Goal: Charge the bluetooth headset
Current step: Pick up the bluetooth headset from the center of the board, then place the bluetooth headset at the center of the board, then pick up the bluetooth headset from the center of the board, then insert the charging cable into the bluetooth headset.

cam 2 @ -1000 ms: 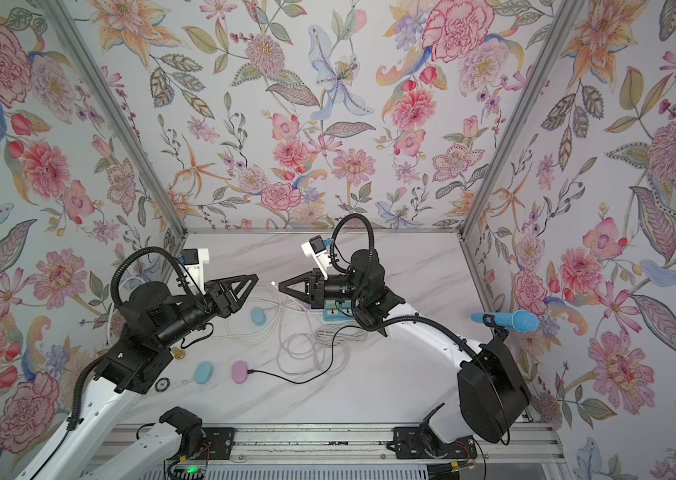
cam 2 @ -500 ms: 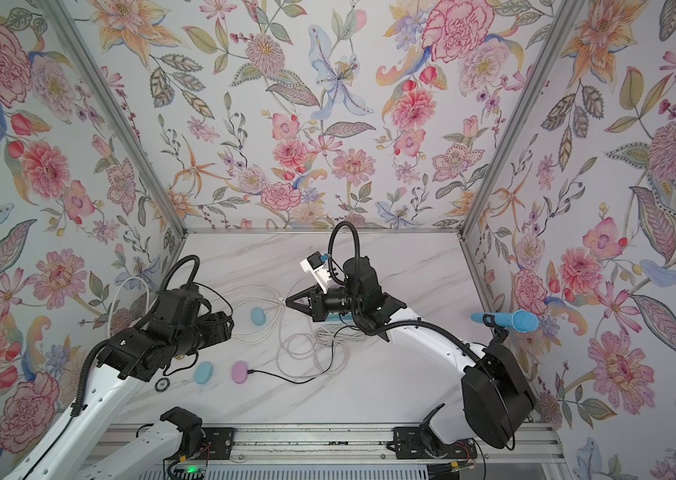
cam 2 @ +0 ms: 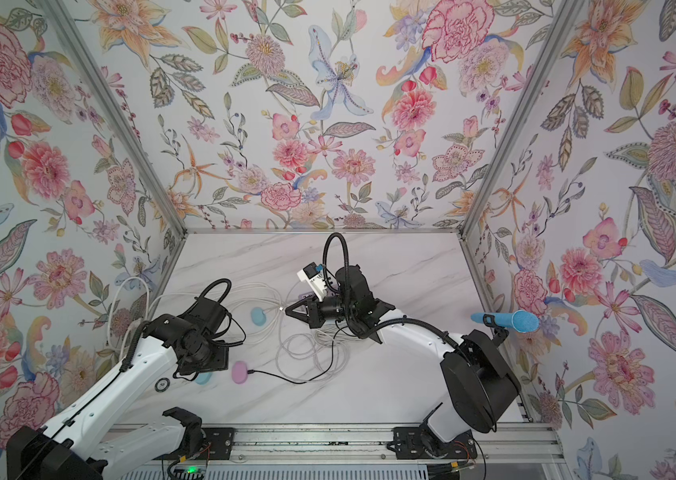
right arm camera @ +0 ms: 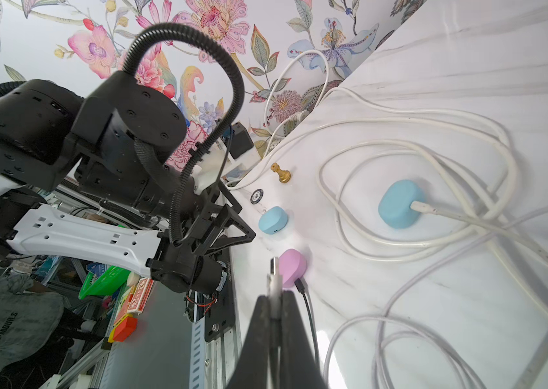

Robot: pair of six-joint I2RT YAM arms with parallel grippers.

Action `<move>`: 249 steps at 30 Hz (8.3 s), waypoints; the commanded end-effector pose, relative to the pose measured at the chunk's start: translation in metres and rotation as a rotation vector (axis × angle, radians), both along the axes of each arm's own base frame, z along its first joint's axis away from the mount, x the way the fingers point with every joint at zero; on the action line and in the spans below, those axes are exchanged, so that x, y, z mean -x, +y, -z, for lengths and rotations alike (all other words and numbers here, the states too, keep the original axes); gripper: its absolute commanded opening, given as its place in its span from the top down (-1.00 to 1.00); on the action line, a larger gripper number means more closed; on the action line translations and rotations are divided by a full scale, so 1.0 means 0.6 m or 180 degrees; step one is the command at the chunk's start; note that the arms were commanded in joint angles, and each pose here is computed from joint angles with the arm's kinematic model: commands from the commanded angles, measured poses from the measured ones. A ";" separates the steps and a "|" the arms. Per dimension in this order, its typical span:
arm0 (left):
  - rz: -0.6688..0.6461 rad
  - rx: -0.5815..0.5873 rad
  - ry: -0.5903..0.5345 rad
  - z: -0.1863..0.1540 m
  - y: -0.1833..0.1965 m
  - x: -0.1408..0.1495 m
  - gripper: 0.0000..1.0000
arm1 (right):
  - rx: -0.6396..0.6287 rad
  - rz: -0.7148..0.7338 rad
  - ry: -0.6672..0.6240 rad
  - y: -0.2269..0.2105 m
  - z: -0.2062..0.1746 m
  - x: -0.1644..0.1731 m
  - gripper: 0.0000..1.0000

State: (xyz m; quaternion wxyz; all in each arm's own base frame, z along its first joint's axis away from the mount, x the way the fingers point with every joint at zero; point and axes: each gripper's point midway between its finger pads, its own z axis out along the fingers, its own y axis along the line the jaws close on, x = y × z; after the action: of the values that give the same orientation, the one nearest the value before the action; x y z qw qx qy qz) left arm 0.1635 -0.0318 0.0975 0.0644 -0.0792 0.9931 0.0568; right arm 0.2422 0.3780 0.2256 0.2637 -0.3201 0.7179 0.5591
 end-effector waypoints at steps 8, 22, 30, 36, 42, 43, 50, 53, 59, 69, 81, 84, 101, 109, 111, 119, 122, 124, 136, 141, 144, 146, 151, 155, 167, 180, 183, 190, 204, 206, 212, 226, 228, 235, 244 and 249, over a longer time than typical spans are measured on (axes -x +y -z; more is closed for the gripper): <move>0.0089 -0.0125 0.0341 0.030 0.045 -0.014 -0.21 | -0.0097 -0.0002 0.0104 -0.002 0.008 -0.009 1.00; 0.0212 -0.0188 0.0811 0.081 0.048 -0.019 -0.53 | -0.0165 0.0039 0.0225 -0.019 0.026 -0.022 1.00; 0.0188 -0.0282 0.0835 0.100 0.055 -0.027 -0.62 | -0.0222 0.0003 0.0267 -0.022 0.025 -0.023 1.00; 0.0202 -0.0313 0.0867 0.119 0.057 -0.044 -0.64 | -0.0215 0.0004 0.0291 -0.024 0.029 -0.021 1.00; 0.0236 -0.0248 0.0923 0.129 0.052 -0.053 -0.26 | -0.0211 0.0110 0.0298 -0.039 0.030 -0.040 1.00; 0.0233 -0.0236 0.0929 0.128 0.052 -0.054 -0.16 | -0.0209 0.0112 0.0301 -0.038 0.030 -0.041 1.00; 0.0137 -0.0024 0.0772 0.121 0.032 -0.070 0.17 | -0.0190 0.0126 0.0348 -0.037 0.039 -0.046 1.00; 0.0096 0.0055 0.0705 0.113 0.024 -0.076 0.29 | -0.0200 0.0108 0.0373 -0.035 0.039 -0.047 1.00; 0.0064 0.0167 0.0568 0.103 0.013 -0.093 0.52 | -0.0198 0.0104 0.0404 -0.034 0.041 -0.047 1.00; 0.0075 0.0384 0.0156 0.074 -0.015 -0.177 0.53 | -0.0146 0.0077 0.0495 -0.029 0.047 -0.051 1.00; 0.0158 0.0215 -0.0107 0.014 0.002 -0.185 -0.48 | -0.0069 0.0119 0.0436 -0.031 0.044 -0.053 1.00; 0.0109 0.0256 -0.0219 0.000 0.002 -0.176 -0.52 | -0.0046 0.0117 0.0404 -0.030 0.041 -0.049 1.00; 0.0049 0.0733 -0.0412 0.050 -0.051 -0.127 -0.54 | 0.0053 0.0000 0.0400 -0.009 0.056 -0.015 1.00; 0.0180 0.0665 -0.0315 0.072 -0.061 -0.136 -0.56 | 0.0088 -0.0024 0.0436 -0.007 0.060 -0.012 1.00; 0.0185 0.0634 -0.0293 0.076 -0.059 -0.138 -0.56 | 0.0101 -0.0025 0.0440 -0.007 0.061 -0.012 1.00; 0.0220 0.0356 -0.0403 0.050 -0.040 -0.166 -0.56 | 0.0137 -0.0054 0.0475 -0.004 0.066 -0.014 1.00; 0.0257 0.0240 -0.0395 0.049 -0.031 -0.171 -0.57 | 0.0147 -0.0064 0.0492 -0.004 0.070 -0.014 1.00; 0.0281 0.0200 -0.0361 0.057 -0.028 -0.171 -0.58 | 0.0154 -0.0069 0.0498 -0.004 0.070 -0.013 1.00; 0.0264 0.0363 -0.0232 0.101 -0.040 -0.148 -0.46 | 0.0194 -0.0080 0.0524 -0.005 0.077 -0.012 1.00; 0.0212 0.0488 -0.0269 0.115 -0.048 -0.143 -0.19 | 0.0197 -0.0093 0.0538 -0.004 0.078 -0.012 1.00; 0.0193 0.0519 -0.0297 0.116 -0.050 -0.145 -0.14 | 0.0200 -0.0093 0.0541 -0.004 0.078 -0.012 1.00; 0.0197 0.0520 -0.0305 0.114 -0.051 -0.146 -0.08 | 0.0202 -0.0093 0.0544 -0.005 0.078 -0.011 1.00; 0.0185 0.0526 -0.0345 0.108 -0.051 -0.151 -0.02 | 0.0203 -0.0095 0.0540 -0.005 0.076 -0.010 1.00; 0.0191 0.0536 -0.0345 0.108 -0.052 -0.150 0.09 | 0.0209 -0.0090 0.0537 -0.006 0.077 -0.010 1.00; 0.0330 0.1156 -0.1149 -0.002 -0.111 -0.222 0.40 | 0.0287 -0.0145 0.0504 0.004 0.063 -0.002 1.00; 0.0903 0.1994 -0.2528 -0.210 -0.224 -0.291 0.50 | 0.0334 -0.0198 0.0230 0.017 -0.032 0.028 1.00; 0.1101 0.2149 -0.2655 -0.241 -0.252 -0.281 0.50 | 0.0313 -0.0243 0.0230 0.015 -0.056 0.040 1.00; 0.1515 0.2349 -0.2697 -0.262 -0.284 -0.249 0.51 | 0.0342 -0.0294 0.0382 -0.006 -0.094 0.057 1.00; 0.2135 0.2420 -0.2648 -0.301 -0.308 -0.220 0.57 | 0.0735 -0.0017 0.0311 -0.045 -0.073 0.007 1.00; 0.2163 0.2385 -0.2633 -0.302 -0.307 -0.219 0.57 | 0.0803 0.0028 0.0278 -0.047 -0.069 0.001 1.00; 0.2190 0.2421 -0.2604 -0.300 -0.309 -0.216 0.58 | 0.0919 0.0036 0.0166 -0.040 -0.072 -0.004 1.00; 0.2190 0.2504 -0.2650 -0.305 -0.311 -0.209 0.60 | 0.0886 0.0001 0.0002 -0.017 -0.092 -0.015 1.00; 0.2186 0.2504 -0.2648 -0.304 -0.311 -0.208 0.60 | 0.0874 0.0011 -0.0001 -0.018 -0.094 -0.020 1.00; 0.2147 0.2517 -0.2662 -0.304 -0.309 -0.207 0.62 | 0.0875 0.0029 0.0038 -0.018 -0.088 -0.037 1.00; 0.2124 0.2527 -0.2663 -0.302 -0.308 -0.206 0.63 | 0.0846 0.0017 0.0027 -0.017 -0.092 -0.044 1.00; 0.2117 0.2498 -0.2668 -0.301 -0.307 -0.210 0.63 | 0.0817 -0.0010 0.0018 -0.021 -0.099 -0.035 1.00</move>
State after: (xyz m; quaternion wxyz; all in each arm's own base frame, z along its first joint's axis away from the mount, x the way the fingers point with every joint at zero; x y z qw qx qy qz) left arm 0.2909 -0.2141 0.2707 0.4142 0.1939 0.8125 -0.3616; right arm 0.2666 0.3662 0.2668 0.2040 -0.3366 0.7994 0.4538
